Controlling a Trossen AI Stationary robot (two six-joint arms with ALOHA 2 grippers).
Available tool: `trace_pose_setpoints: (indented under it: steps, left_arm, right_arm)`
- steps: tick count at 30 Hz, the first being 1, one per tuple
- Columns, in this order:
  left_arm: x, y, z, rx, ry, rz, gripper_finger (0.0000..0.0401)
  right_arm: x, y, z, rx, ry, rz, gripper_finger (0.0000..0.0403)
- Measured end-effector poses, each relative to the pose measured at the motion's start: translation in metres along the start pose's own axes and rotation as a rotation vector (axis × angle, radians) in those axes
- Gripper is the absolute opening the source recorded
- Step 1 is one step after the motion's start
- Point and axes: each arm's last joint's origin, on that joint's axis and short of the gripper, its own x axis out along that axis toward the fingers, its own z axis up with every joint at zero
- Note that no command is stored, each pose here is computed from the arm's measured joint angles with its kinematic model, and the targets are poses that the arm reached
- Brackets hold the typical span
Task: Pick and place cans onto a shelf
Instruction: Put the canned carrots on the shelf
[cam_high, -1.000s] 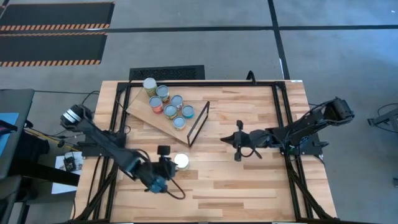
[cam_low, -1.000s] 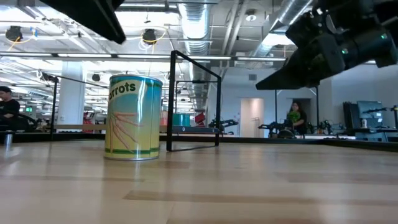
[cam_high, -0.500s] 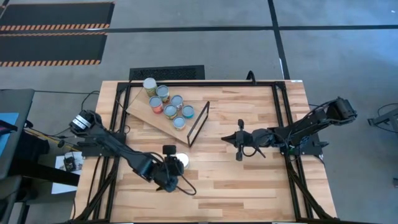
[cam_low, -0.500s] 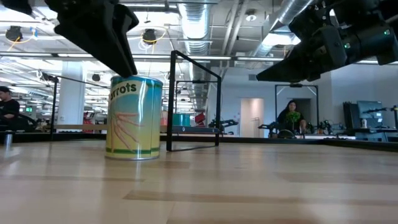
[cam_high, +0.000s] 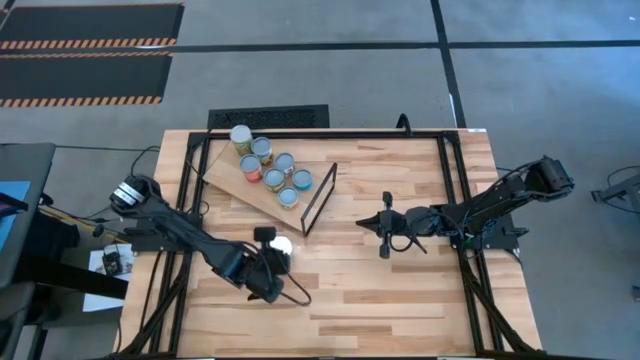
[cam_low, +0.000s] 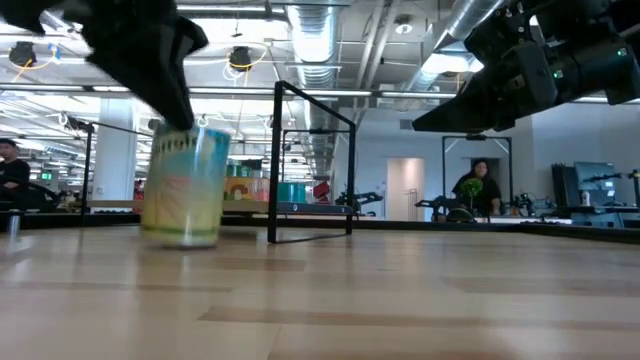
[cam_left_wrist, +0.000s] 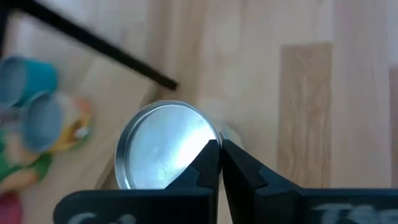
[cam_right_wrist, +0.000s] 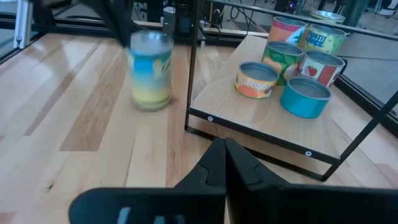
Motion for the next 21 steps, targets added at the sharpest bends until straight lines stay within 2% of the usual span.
trace_pose_setpoints:
  steps: [5, 10, 16, 21]
  left_arm:
    - [-0.035, 0.028, -0.009, -0.182, 0.039, 0.043, 0.0000]
    - [-0.069, 0.067, -0.034, -0.384, 0.132, 0.145, 0.0000]
    - [-0.079, 0.110, -0.060, -0.521, 0.239, 0.301, 0.0000]
    - [-0.069, 0.144, -0.079, -0.610, 0.217, 0.310, 0.0000]
  right_arm:
    - [0.000, 0.000, 0.000, 0.000, 0.000, 0.000, 0.0009]
    - [0.000, 0.000, 0.000, 0.000, 0.000, 0.000, 0.0009]
    - [0.000, 0.000, 0.001, 0.002, -0.005, 0.000, 0.0009]
    - [0.000, 0.000, 0.001, 0.002, -0.006, 0.003, 0.0009]
